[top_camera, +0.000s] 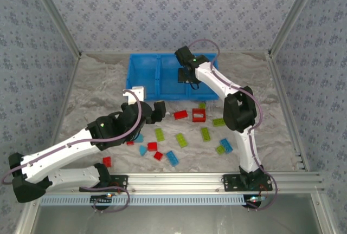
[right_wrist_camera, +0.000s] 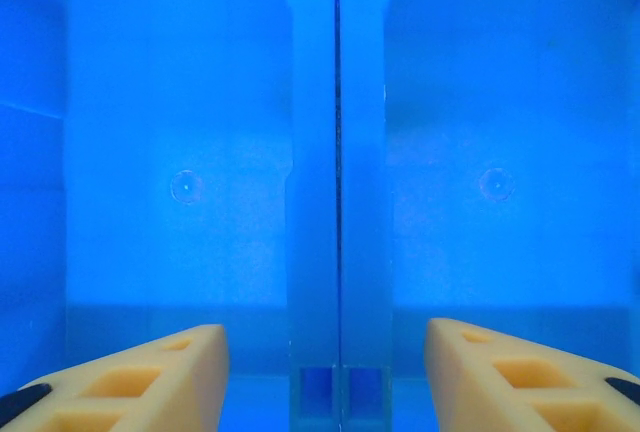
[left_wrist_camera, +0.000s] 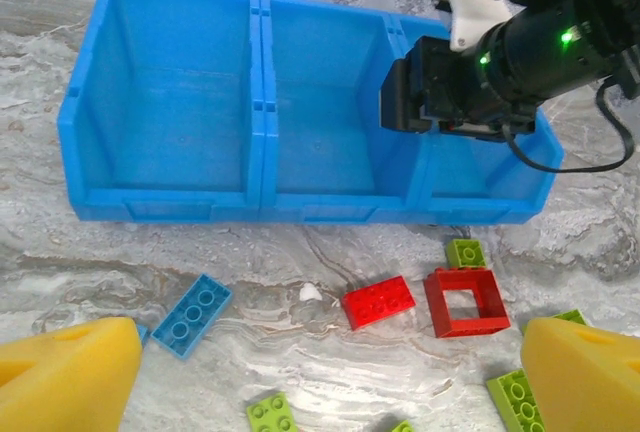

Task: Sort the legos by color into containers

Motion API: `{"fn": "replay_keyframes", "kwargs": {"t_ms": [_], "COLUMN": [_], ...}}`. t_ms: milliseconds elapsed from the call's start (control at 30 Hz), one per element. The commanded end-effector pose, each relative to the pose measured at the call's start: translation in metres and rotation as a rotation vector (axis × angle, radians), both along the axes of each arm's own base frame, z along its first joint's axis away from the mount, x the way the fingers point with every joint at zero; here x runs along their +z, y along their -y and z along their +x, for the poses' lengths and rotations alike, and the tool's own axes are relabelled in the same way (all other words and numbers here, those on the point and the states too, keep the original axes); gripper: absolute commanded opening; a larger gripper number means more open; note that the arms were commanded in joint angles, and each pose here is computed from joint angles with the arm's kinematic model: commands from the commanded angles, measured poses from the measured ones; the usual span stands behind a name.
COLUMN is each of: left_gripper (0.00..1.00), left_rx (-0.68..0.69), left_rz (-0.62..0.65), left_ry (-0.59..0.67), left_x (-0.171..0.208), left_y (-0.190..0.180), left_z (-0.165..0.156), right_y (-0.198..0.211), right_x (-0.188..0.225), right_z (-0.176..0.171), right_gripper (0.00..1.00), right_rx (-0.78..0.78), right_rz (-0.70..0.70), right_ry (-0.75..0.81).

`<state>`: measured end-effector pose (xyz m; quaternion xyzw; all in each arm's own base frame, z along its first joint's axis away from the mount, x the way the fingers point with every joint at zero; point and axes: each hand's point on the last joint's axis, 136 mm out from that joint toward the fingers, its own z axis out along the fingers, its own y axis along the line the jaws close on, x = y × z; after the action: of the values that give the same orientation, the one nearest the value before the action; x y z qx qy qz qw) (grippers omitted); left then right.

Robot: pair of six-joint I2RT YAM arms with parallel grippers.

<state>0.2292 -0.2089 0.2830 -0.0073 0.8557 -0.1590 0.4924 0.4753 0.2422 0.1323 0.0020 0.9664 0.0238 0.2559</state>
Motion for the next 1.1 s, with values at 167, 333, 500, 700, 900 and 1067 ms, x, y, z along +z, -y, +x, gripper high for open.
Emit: {"fn": "replay_keyframes", "kwargs": {"t_ms": [167,333,500,700,900,1067], "left_gripper": [0.98,0.97,0.95,0.93,0.91,0.91], "left_rx": [0.105,0.243,0.342,0.514,0.633,0.751], "left_rz": [-0.006,-0.043,-0.110,-0.235,-0.417,-0.523], "left_ry": [-0.075,-0.197,-0.347,-0.505,-0.685,-0.755], "left_x": [0.005,-0.012,-0.050,-0.113,-0.172,-0.191], "left_y": [-0.033,-0.062,-0.076,-0.090,-0.080,-0.074], "left_z": [-0.013,-0.026,-0.037,-0.052,-0.049,-0.041], "right_y": [0.004,-0.025,-0.049,-0.069,-0.101,-0.116], "right_x": [0.163,0.212,0.225,0.184,0.132,0.120], "right_z": [-0.038,-0.117,-0.220,-0.321,-0.376,-0.373], "right_gripper": [0.65,0.76,0.91,0.93,0.91,0.91], "right_rx": [0.083,0.349,0.666,0.974,1.196,1.189], "right_rz": [0.107,0.288,0.467,0.520,0.420,0.393], "right_ry": [0.359,0.512,0.562,0.529,0.646,0.641]}}
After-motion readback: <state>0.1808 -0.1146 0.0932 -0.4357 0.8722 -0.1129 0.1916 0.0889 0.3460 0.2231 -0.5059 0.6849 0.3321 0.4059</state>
